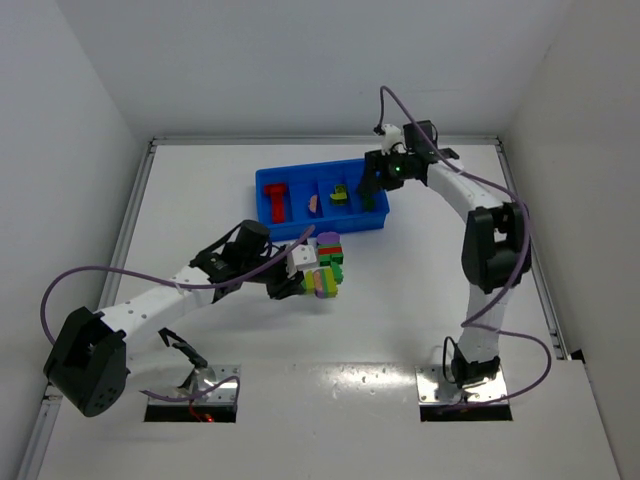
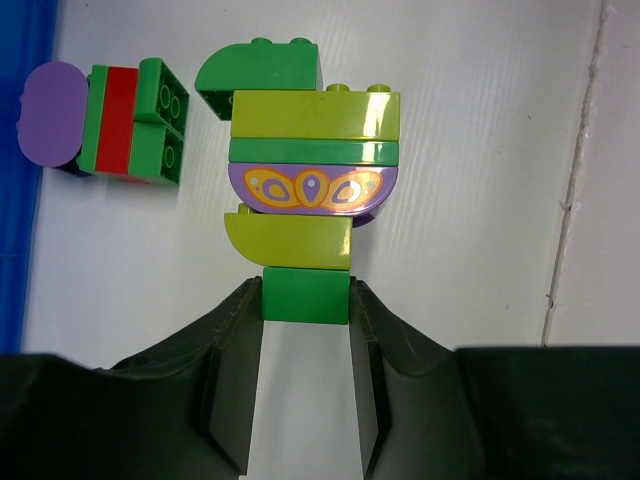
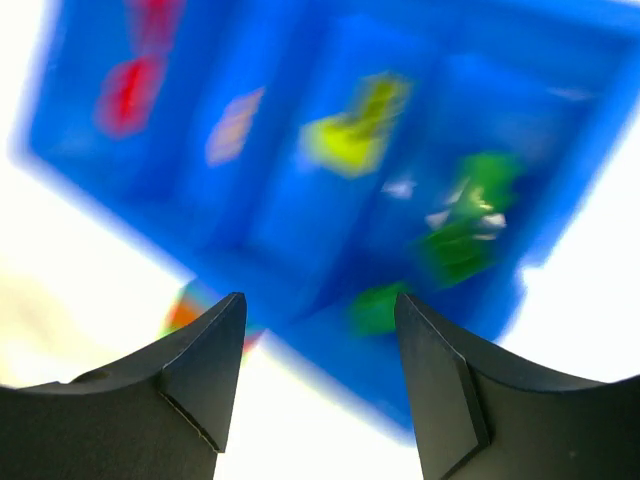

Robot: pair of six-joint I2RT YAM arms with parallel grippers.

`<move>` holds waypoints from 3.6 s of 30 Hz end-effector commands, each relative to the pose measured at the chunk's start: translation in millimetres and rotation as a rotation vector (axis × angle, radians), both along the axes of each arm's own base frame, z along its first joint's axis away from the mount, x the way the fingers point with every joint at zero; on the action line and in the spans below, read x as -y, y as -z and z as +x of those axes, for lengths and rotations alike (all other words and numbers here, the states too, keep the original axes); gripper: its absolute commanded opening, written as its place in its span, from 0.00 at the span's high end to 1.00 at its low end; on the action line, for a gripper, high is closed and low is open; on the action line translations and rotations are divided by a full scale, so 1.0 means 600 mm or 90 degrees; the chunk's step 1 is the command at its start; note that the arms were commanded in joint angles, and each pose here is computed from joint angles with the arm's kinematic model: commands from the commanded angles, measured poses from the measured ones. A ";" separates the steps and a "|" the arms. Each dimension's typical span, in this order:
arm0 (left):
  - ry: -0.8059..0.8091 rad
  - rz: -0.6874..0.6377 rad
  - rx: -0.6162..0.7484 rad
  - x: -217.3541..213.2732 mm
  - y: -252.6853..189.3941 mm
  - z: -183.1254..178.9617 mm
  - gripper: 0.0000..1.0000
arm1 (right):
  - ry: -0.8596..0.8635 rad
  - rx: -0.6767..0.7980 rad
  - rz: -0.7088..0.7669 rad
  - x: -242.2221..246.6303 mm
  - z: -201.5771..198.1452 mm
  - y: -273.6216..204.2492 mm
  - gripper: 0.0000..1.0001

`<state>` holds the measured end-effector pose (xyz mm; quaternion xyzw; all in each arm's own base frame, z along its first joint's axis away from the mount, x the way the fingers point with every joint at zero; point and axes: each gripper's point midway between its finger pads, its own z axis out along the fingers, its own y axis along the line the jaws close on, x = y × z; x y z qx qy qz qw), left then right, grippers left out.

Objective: Sort the legos into containers by color

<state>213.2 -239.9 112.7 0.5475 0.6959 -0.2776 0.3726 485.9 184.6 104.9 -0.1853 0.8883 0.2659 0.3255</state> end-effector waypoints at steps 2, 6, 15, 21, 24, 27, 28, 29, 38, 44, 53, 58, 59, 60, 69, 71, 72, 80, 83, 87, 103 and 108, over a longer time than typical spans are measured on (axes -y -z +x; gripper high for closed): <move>-0.009 -0.047 0.041 0.012 -0.050 0.025 1.00 | -0.204 -0.001 0.196 -0.057 -0.136 -0.122 0.38; -0.018 -0.063 0.043 0.016 -0.066 0.033 1.00 | -0.343 -0.152 0.304 -0.074 -0.274 -0.090 0.38; -0.042 -0.113 0.046 0.035 -0.128 0.059 1.00 | -0.385 -0.333 0.428 -0.086 -0.357 -0.029 0.33; -0.045 -0.116 0.044 0.042 -0.132 0.069 1.00 | -0.398 -0.336 0.467 -0.094 -0.361 -0.035 0.31; -0.045 -0.116 0.044 0.042 -0.132 0.069 1.00 | -0.394 -0.334 0.478 -0.094 -0.366 -0.044 0.31; -0.045 -0.116 0.044 0.042 -0.132 0.069 1.00 | -0.383 -0.318 0.487 -0.085 -0.360 -0.056 0.31; -0.045 -0.116 0.044 0.042 -0.132 0.069 1.00 | -0.383 -0.318 0.487 -0.085 -0.360 -0.056 0.31; -0.046 -0.113 0.039 0.040 -0.126 0.067 1.00 | -0.377 -0.307 0.488 -0.078 -0.354 -0.062 0.31; -0.043 -0.111 0.044 0.040 -0.126 0.068 1.00 | -0.380 -0.288 0.510 -0.084 -0.358 -0.095 0.31; -0.042 -0.115 0.049 0.041 -0.128 0.070 1.00 | -0.392 -0.307 0.508 -0.098 -0.363 -0.092 0.31; -0.032 -0.117 0.039 0.045 -0.125 0.066 1.00 | -0.397 -0.323 0.519 -0.114 -0.356 -0.089 0.30; -0.026 -0.120 0.044 0.050 -0.127 0.063 1.00 | -0.397 -0.313 0.531 -0.117 -0.348 -0.095 0.50; -0.026 -0.120 0.044 0.050 -0.127 0.063 1.00 | -0.397 -0.313 0.531 -0.117 -0.348 -0.095 0.61; -0.026 -0.120 0.044 0.050 -0.127 0.063 1.00 | -0.397 -0.313 0.531 -0.117 -0.348 -0.095 0.67; -0.027 -0.109 0.028 0.043 -0.104 0.053 1.00 | -0.342 -0.285 0.553 -0.074 -0.320 -0.096 0.98; -0.027 -0.109 0.028 0.041 -0.103 0.049 1.00 | -0.324 -0.267 0.556 -0.055 -0.309 -0.097 0.98; -0.032 -0.107 0.030 0.039 -0.102 0.052 1.00 | -0.318 -0.267 0.552 -0.049 -0.308 -0.095 0.99; -0.032 -0.110 0.034 0.037 -0.106 0.048 1.00 | -0.287 -0.252 0.551 -0.019 -0.301 -0.085 0.99; -0.032 -0.110 0.035 0.037 -0.106 0.048 1.00 | -0.290 -0.250 0.545 -0.019 -0.307 -0.083 0.99; -0.112 -0.111 0.033 0.022 -0.111 0.083 1.00 | -0.299 -0.245 0.542 -0.022 -0.321 -0.095 0.99; -0.236 -0.240 -0.003 0.138 -0.276 0.374 1.00 | -0.295 -0.252 0.471 0.017 -0.435 -0.075 0.99; -0.207 -0.220 -0.041 0.212 -0.201 0.431 1.00 | -0.283 -0.260 0.446 0.037 -0.463 -0.059 0.99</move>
